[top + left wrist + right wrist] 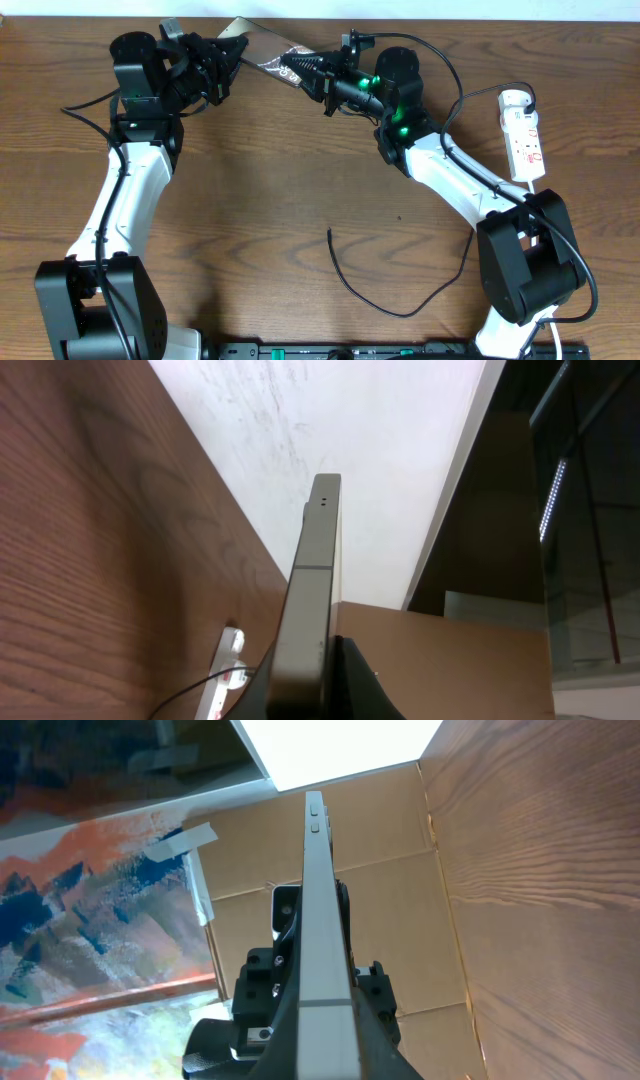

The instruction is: Plug charger to phone and switch on socket

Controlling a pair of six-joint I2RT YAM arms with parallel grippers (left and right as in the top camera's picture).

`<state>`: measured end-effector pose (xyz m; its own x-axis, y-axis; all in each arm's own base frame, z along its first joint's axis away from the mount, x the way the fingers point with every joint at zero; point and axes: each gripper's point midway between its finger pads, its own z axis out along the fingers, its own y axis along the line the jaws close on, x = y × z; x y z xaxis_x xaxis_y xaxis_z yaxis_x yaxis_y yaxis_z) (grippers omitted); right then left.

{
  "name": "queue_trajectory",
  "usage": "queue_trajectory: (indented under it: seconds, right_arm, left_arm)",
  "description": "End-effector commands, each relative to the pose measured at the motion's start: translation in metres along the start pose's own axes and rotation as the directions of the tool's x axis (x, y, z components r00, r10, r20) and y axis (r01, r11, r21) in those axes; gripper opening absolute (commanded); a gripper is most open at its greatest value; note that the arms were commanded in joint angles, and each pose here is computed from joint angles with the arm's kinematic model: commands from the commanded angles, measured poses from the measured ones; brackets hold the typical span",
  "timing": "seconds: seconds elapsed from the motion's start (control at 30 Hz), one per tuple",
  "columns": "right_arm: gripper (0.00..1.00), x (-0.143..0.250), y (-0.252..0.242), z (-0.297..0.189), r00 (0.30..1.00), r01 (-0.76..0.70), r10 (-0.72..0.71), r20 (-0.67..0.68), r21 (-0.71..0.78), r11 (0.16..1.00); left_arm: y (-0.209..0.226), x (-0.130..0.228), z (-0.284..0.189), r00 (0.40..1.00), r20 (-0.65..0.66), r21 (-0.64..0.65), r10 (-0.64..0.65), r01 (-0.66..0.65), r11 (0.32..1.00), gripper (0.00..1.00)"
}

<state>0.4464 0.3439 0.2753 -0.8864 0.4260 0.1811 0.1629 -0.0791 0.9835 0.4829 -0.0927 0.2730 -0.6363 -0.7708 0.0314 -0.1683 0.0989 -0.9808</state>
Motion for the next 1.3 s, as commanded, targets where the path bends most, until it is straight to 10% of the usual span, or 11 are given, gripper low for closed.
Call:
queue_trajectory:
  seconds: [0.0,1.0,1.27]
  right_arm:
    - [0.01,0.019,0.011,0.007,0.998,0.035,-0.036,-0.044,-0.016,0.999]
    - [0.01,0.032,0.013,0.011,0.995,-0.060,0.058,-0.078,-0.022,0.998]
    - [0.14,0.032,0.013,0.011,0.995,-0.060,0.058,-0.077,-0.022,0.998]
  left_arm:
    - [-0.003,-0.001,0.000,0.999,0.008,0.012,0.036,-0.036,0.999,0.07]
    - [-0.012,-0.003,0.000,0.996,0.020,0.044,0.092,-0.093,0.995,0.07]
    - [-0.012,-0.003,0.000,0.996,0.019,0.044,0.092,-0.093,0.995,0.07]
